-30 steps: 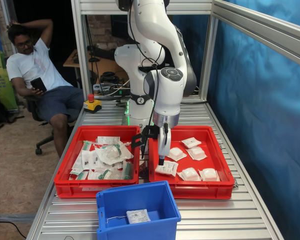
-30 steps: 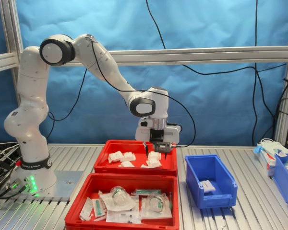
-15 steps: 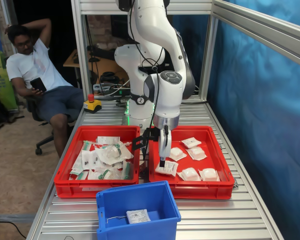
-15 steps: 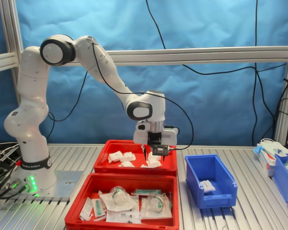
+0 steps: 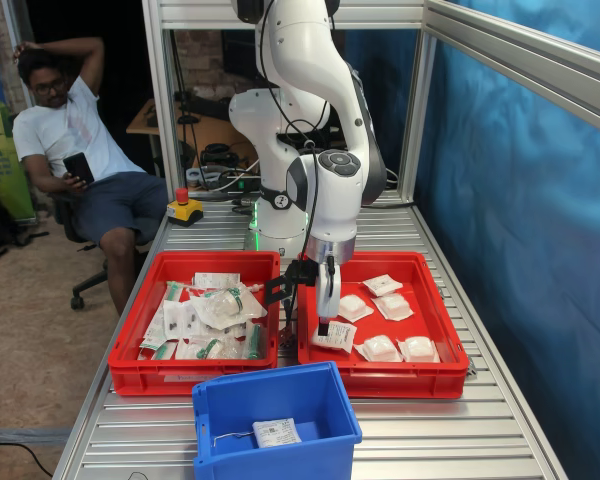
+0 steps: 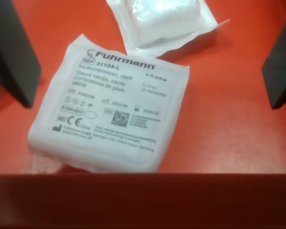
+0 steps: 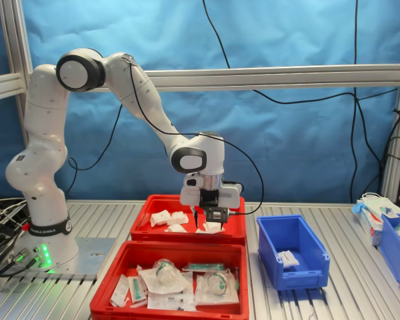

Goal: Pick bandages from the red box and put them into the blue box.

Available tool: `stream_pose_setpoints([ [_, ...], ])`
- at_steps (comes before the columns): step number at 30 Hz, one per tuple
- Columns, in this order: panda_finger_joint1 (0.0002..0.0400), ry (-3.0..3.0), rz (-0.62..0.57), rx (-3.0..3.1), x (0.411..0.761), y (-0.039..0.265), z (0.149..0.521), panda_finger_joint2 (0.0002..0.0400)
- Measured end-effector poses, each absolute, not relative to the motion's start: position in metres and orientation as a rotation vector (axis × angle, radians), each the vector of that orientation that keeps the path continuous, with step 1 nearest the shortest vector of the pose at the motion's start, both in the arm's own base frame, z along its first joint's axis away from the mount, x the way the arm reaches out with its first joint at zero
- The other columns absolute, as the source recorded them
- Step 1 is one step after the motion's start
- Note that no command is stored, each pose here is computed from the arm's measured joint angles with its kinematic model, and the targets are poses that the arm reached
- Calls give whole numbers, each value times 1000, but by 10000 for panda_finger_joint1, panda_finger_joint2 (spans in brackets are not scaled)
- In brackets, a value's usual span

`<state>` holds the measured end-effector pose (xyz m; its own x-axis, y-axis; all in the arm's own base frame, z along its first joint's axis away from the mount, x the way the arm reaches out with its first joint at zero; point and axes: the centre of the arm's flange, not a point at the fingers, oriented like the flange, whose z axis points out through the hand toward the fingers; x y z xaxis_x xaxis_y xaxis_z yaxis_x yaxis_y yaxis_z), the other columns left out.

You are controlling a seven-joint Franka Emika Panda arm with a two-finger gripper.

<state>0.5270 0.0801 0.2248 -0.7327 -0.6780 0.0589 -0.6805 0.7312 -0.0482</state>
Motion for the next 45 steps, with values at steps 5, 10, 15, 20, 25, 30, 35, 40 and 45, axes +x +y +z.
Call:
stream_pose_setpoints([
  [5, 400, -2886, 102, 1134, 525, 80, 223, 400],
  [10, 400, -2878, 99, 1141, 522, 83, 221, 400],
  [15, 400, -2868, 97, 1153, 519, 87, 218, 400],
  [20, 400, -2859, 97, 1169, 517, 93, 217, 400],
  [25, 400, -2851, 96, 1182, 514, 98, 216, 400],
  [30, 400, -2839, 95, 1201, 511, 105, 215, 400],
  [35, 400, -2836, 95, 1218, 510, 110, 214, 400],
  [40, 400, -2836, 93, 1226, 510, 113, 212, 400],
  [45, 400, -2850, 92, 1235, 511, 114, 209, 400],
])
